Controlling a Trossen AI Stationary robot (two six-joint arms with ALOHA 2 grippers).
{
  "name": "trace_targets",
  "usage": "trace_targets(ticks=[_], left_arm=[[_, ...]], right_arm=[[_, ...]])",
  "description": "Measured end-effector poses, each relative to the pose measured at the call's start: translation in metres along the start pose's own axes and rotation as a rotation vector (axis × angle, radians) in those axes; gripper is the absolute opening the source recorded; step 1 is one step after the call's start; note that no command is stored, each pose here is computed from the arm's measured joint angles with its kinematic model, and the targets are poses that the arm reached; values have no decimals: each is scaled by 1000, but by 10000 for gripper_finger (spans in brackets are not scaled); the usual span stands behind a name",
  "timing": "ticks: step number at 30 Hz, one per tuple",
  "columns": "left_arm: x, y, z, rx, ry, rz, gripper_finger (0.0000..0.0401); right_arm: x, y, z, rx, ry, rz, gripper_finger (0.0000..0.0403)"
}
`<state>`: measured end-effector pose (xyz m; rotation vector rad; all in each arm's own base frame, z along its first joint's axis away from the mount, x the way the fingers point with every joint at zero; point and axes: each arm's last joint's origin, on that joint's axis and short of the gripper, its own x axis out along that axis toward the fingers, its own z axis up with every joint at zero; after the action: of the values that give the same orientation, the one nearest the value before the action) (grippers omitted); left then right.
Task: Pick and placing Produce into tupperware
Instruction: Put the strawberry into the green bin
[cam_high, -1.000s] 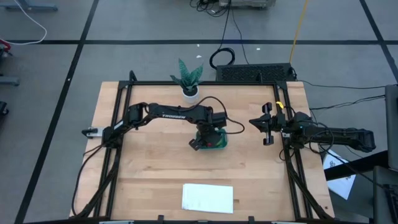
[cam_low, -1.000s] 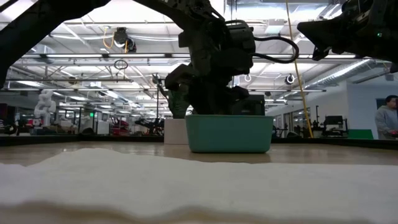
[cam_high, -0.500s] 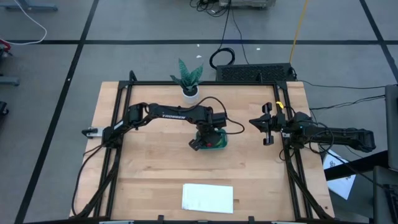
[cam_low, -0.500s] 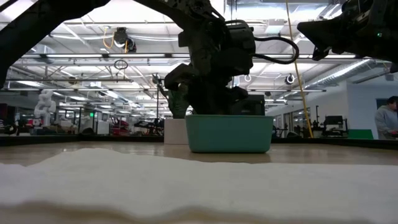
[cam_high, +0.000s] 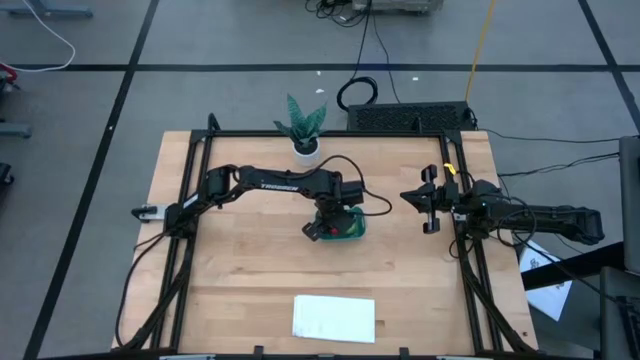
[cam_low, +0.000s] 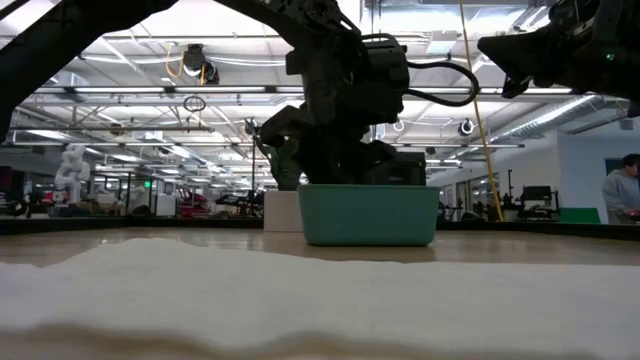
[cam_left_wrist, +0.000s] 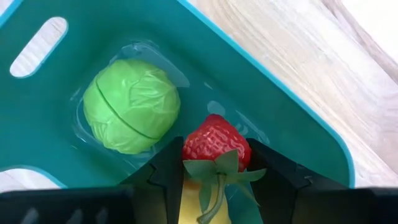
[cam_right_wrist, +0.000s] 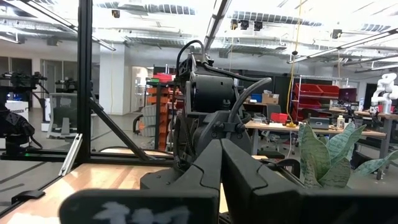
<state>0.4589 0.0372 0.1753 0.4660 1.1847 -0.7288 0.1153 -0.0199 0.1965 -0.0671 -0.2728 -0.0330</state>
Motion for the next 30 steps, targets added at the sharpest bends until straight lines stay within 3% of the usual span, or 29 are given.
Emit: trace_targets(ticks=[30], left_arm=[[8, -3, 0, 0, 24, -32, 147]], right_arm=[[0, 0, -1, 2, 15, 1, 0]])
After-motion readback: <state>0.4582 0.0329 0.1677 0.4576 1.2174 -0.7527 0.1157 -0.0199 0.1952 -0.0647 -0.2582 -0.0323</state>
